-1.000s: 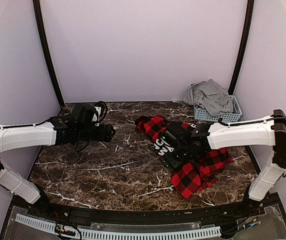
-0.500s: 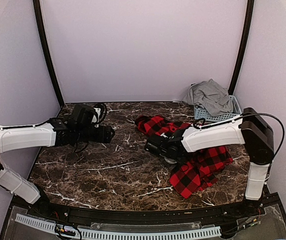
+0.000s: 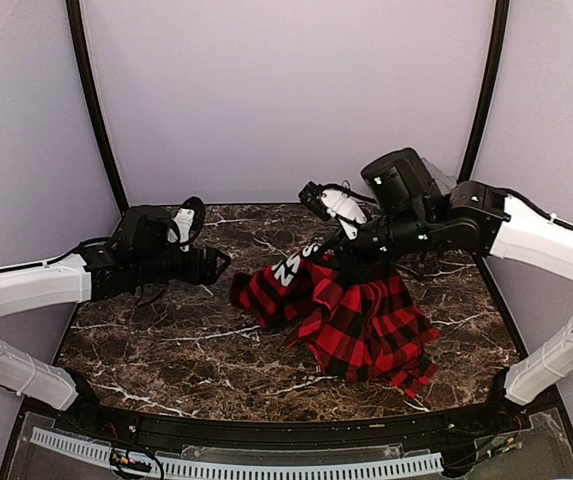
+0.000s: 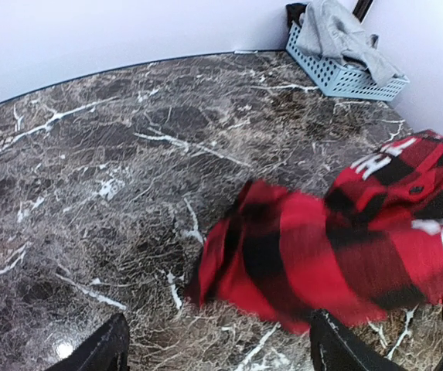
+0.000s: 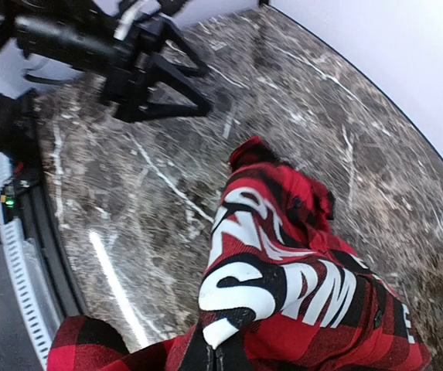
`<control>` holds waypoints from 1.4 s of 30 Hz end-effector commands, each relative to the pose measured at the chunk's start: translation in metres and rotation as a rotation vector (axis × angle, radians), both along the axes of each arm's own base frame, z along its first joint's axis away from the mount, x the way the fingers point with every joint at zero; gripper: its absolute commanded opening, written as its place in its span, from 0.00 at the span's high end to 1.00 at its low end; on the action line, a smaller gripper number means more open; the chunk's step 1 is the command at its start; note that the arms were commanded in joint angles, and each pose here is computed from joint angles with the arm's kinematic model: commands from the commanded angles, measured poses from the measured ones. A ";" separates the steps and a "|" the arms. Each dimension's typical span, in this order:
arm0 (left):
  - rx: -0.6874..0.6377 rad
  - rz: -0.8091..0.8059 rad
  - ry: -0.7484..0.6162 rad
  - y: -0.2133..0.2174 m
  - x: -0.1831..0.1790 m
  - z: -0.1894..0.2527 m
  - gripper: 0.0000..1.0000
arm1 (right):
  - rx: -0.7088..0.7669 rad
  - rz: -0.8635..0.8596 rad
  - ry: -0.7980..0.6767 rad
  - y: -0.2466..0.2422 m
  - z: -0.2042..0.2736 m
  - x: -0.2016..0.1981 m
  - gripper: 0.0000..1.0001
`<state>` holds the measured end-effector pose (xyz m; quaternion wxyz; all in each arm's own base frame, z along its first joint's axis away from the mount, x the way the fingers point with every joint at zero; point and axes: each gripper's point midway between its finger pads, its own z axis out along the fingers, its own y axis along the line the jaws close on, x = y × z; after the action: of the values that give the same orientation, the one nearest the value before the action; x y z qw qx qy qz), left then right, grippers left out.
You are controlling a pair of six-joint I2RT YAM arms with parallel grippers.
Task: Fold and stack the long sleeve shirts
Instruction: Pick up the crumpled shirt from the center of the board, then flatten out the crumpled shirt at the center of the board.
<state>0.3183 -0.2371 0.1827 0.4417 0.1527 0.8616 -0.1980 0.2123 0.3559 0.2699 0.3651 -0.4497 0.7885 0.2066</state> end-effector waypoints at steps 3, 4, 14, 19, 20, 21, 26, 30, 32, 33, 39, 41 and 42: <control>-0.069 -0.066 -0.124 -0.004 -0.007 0.040 0.21 | 0.203 0.078 0.101 -0.022 0.047 -0.005 1.00; -0.067 -0.070 -0.127 -0.004 -0.008 0.040 0.21 | 0.227 0.023 0.119 -0.034 0.048 0.008 1.00; -0.133 -0.310 -0.096 -0.045 -0.052 0.029 0.14 | 0.173 -0.321 0.269 -0.089 -0.034 0.101 1.00; -0.071 -0.458 -0.085 -0.084 -0.086 0.012 0.13 | 0.202 -0.380 0.316 -0.096 -0.056 0.124 1.00; -0.052 -0.498 -0.081 -0.095 -0.096 0.005 0.13 | 0.205 -0.387 0.322 -0.097 -0.059 0.127 1.00; -0.046 -0.521 -0.093 -0.103 -0.101 0.007 0.13 | 0.207 -0.393 0.325 -0.097 -0.062 0.129 1.00; 0.065 -0.631 -0.088 -0.151 -0.135 -0.016 0.15 | 0.209 -0.442 0.332 -0.107 -0.069 0.143 1.00; 0.147 -0.687 -0.086 -0.187 -0.154 -0.038 0.15 | 0.222 -0.469 0.321 -0.113 -0.067 0.152 1.00; 0.187 -0.726 -0.090 -0.205 -0.166 -0.050 0.15 | 0.224 -0.472 0.316 -0.114 -0.066 0.155 1.00; 0.209 -0.739 -0.086 -0.216 -0.167 -0.056 0.15 | 0.223 -0.475 0.317 -0.115 -0.067 0.156 1.00; 0.250 -0.650 -0.097 -0.263 -0.161 -0.070 0.14 | 0.211 -0.486 0.322 -0.120 -0.074 0.160 1.00; 0.278 -0.584 -0.094 -0.268 -0.150 -0.078 0.14 | 0.206 -0.487 0.323 -0.121 -0.076 0.161 1.00; 0.297 -0.563 -0.092 -0.271 -0.146 -0.083 0.13 | 0.202 -0.485 0.324 -0.121 -0.078 0.161 1.00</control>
<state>0.1457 -0.5069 0.1034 0.3575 0.5019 0.7529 -0.2314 0.3622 0.2349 0.1876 0.2980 -0.1710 0.9033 0.2570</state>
